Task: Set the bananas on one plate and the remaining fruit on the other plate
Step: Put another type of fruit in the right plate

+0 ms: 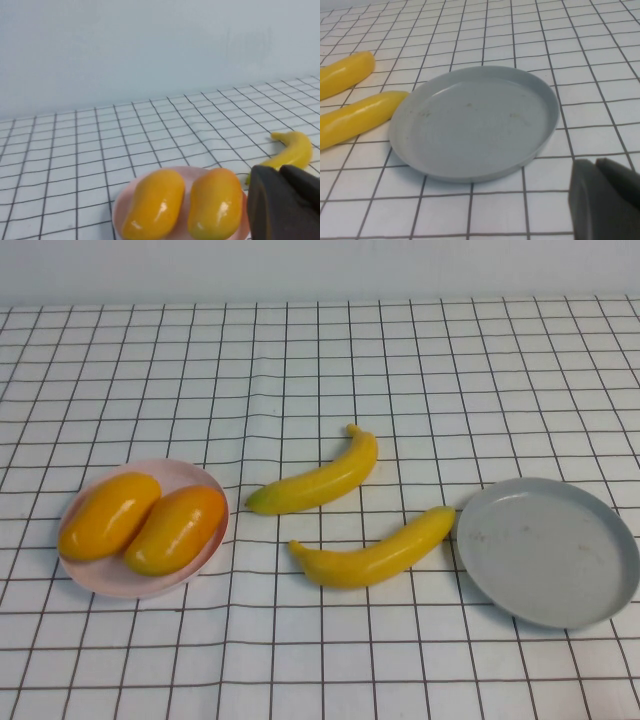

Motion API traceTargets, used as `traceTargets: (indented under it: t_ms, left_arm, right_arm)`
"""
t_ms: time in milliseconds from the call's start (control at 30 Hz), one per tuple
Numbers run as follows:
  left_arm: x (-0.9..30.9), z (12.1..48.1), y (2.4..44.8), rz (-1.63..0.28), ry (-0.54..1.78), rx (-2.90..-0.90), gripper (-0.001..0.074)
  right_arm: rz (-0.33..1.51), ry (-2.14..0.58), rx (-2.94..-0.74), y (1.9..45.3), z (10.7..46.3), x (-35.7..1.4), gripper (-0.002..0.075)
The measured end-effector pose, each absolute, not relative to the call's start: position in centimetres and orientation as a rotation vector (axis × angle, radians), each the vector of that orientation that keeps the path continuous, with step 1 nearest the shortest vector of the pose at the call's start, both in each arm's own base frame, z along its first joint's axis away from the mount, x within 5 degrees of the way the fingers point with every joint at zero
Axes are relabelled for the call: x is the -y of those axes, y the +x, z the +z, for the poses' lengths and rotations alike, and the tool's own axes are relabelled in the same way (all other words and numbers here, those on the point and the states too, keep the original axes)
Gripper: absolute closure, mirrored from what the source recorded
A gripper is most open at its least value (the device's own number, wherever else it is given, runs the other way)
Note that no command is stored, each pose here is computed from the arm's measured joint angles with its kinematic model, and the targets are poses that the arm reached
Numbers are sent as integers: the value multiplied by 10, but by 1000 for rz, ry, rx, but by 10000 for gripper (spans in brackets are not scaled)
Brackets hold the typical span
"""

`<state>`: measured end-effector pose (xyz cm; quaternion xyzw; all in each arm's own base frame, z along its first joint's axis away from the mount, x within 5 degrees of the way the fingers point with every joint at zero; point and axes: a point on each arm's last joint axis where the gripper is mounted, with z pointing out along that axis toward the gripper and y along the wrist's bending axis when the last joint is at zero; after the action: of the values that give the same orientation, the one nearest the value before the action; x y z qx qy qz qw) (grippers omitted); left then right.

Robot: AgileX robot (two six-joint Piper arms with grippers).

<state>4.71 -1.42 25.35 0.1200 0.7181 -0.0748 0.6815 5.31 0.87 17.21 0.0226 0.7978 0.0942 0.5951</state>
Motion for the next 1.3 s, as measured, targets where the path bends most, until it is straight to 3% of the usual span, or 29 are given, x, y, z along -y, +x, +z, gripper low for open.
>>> traceTargets:
  t_ms: [433,700,1300]
  left_arm:
    - [6,182,54,22,218,-1756,736]
    - [4,172,52,48,239,-1857,736]
    - [4,172,52,58,246,-1857,736]
  right_arm:
    - [219,52,-1856,53,172,-9,741]
    - [219,52,-1858,53,172,-9,741]
    - [219,52,-1858,53,172,-9,741]
